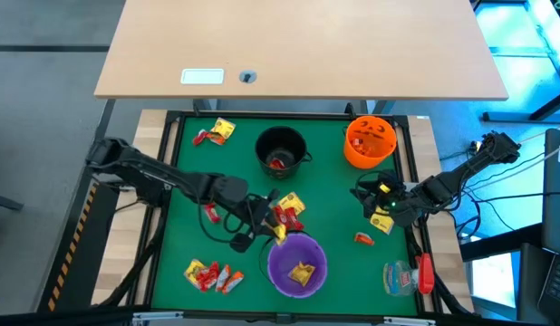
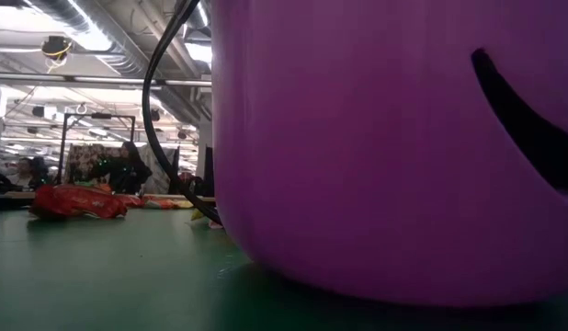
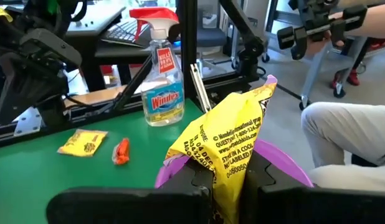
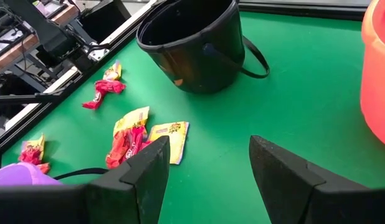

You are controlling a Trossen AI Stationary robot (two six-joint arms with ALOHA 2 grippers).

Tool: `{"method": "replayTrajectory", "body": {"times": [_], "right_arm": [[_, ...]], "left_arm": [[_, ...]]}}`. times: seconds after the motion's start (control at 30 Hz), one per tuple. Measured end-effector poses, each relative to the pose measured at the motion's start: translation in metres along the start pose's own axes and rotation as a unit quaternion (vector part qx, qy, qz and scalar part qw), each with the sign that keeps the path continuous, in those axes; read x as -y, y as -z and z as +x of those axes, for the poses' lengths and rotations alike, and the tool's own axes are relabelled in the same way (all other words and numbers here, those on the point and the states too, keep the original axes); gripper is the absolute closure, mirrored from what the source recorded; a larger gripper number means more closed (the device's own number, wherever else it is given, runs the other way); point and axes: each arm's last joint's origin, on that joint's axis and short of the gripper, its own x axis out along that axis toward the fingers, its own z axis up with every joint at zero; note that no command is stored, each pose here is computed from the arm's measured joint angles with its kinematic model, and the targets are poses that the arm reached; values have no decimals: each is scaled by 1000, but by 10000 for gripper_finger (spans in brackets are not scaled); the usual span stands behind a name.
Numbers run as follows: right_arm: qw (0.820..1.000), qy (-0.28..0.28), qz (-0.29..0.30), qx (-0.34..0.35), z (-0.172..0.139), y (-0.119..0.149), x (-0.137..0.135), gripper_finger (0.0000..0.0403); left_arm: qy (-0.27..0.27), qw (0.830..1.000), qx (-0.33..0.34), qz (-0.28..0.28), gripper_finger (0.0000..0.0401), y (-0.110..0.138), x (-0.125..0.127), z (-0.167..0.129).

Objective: Sort candy
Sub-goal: Put the yellow candy into the purple bucket

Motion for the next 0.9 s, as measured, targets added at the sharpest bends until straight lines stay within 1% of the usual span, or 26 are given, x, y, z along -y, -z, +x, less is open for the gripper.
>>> {"method": "replayTrajectory", "body": {"times": [0.07, 0.2, 0.3, 0.4, 0.57, 0.73, 0.9], "right_arm": [[1000, 1, -1, 0, 0, 0, 0, 187], [1000, 2, -6, 0, 0, 0, 0, 187], [1000, 4, -9, -1, 0, 0, 1, 187], [1000, 7, -12, -1, 0, 1, 2, 187], [1000, 6, -12, -1, 0, 1, 2, 187], [1000, 6, -12, -2, 0, 1, 2, 187], [1000, 6, -12, -1, 0, 1, 2, 187]], "left_arm": [[0, 1000, 5, 1, 381, 2, -1, 4], [0, 1000, -7, -3, 381, 10, -3, 11], [2, 1000, -20, -18, 381, 20, -4, 21], [15, 999, -28, -25, 381, 33, -2, 33], [37, 999, -14, -26, 377, 42, 8, 48], [46, 999, -13, -24, 351, 43, 16, 51], [55, 998, -16, -22, 305, 44, 23, 52]]}}
